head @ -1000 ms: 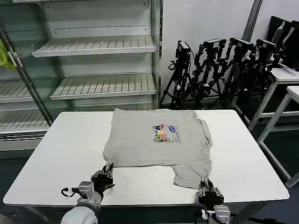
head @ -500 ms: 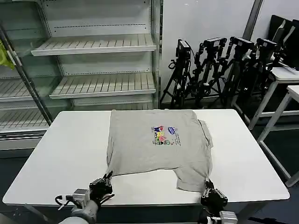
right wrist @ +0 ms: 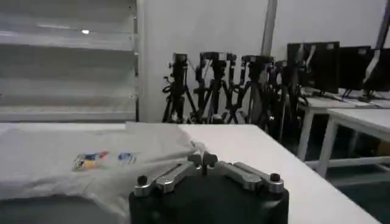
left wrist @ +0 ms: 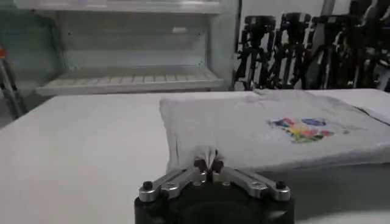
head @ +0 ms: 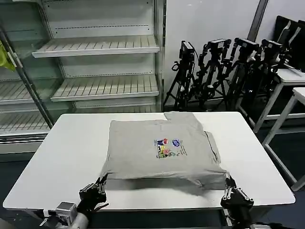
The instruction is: Fold and organize the clothes.
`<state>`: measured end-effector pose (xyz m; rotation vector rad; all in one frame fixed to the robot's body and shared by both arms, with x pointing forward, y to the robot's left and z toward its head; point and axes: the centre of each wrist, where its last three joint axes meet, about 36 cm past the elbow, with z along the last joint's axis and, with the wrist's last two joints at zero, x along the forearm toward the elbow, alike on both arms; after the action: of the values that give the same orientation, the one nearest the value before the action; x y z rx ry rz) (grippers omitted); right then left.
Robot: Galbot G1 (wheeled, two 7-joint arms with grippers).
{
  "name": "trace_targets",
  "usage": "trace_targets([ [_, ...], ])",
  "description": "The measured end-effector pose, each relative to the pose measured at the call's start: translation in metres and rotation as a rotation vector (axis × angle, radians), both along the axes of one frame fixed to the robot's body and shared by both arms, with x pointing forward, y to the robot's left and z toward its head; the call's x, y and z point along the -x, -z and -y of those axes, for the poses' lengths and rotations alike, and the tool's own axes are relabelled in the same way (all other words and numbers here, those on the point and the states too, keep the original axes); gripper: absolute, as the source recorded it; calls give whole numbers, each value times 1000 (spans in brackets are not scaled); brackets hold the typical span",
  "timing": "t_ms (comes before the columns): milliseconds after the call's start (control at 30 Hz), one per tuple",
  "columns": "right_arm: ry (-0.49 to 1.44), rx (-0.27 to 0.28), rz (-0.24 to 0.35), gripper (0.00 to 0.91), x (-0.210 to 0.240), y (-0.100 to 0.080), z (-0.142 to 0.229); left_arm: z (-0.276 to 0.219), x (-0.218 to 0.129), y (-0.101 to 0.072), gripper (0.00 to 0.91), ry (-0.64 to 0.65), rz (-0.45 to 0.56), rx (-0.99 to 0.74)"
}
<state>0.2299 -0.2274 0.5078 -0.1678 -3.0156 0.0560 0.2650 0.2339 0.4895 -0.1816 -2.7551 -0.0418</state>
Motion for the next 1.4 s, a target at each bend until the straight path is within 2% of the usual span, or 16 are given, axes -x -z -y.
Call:
trace_targets([
  [133,-6,-3,11,0,-19,11,2,-1,-9,4,50,19,10,-26],
  [433,-41,10,3,0,-69,34,8,-8,-45,27,50,55,0,-83],
  [833,-108,82,-87,0,-130,55,14,-13,-96,54,50,82,-19,-182],
  [1133,-156,158,-131,0,-167,64,24,-18,-124,61,50,68,-15,-221],
  [1400,-181,200,-155,0,-197,76,22,-15,-140,67,60,68,-14,-243],
])
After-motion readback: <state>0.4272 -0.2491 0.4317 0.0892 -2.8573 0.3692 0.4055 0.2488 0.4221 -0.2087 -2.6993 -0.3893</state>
